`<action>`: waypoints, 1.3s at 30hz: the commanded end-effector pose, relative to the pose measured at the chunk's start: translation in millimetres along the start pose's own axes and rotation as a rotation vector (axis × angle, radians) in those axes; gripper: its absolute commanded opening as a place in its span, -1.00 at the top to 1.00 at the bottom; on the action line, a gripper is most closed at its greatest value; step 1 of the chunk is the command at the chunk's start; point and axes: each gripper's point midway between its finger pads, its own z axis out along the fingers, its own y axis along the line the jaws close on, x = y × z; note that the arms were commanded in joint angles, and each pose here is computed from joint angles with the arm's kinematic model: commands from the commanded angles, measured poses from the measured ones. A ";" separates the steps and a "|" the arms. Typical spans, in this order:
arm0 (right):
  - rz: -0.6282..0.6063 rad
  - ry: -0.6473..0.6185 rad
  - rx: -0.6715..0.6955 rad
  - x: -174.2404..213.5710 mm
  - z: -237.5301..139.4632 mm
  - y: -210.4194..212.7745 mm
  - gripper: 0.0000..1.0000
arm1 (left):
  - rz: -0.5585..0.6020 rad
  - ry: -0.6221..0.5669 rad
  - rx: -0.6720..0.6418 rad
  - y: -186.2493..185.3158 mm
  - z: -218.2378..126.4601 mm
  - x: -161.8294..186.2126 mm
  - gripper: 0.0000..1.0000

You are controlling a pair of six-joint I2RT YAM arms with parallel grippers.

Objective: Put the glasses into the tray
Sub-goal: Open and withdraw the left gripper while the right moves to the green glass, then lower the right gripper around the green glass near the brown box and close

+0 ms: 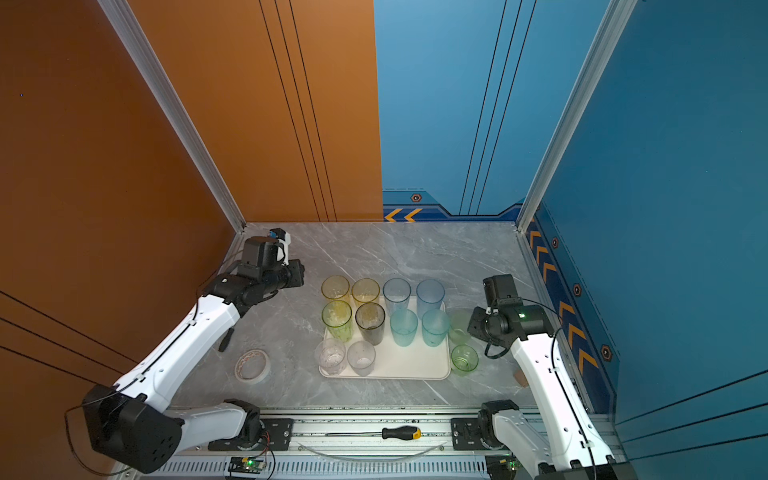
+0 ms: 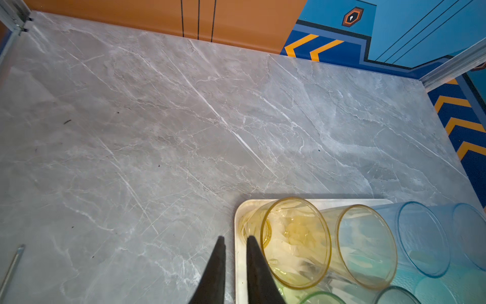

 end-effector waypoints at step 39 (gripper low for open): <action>0.148 0.264 0.104 85.5 38.4 -38.5 0.64 | 0.040 0.065 0.115 -9.8 34.0 -6.2 0.68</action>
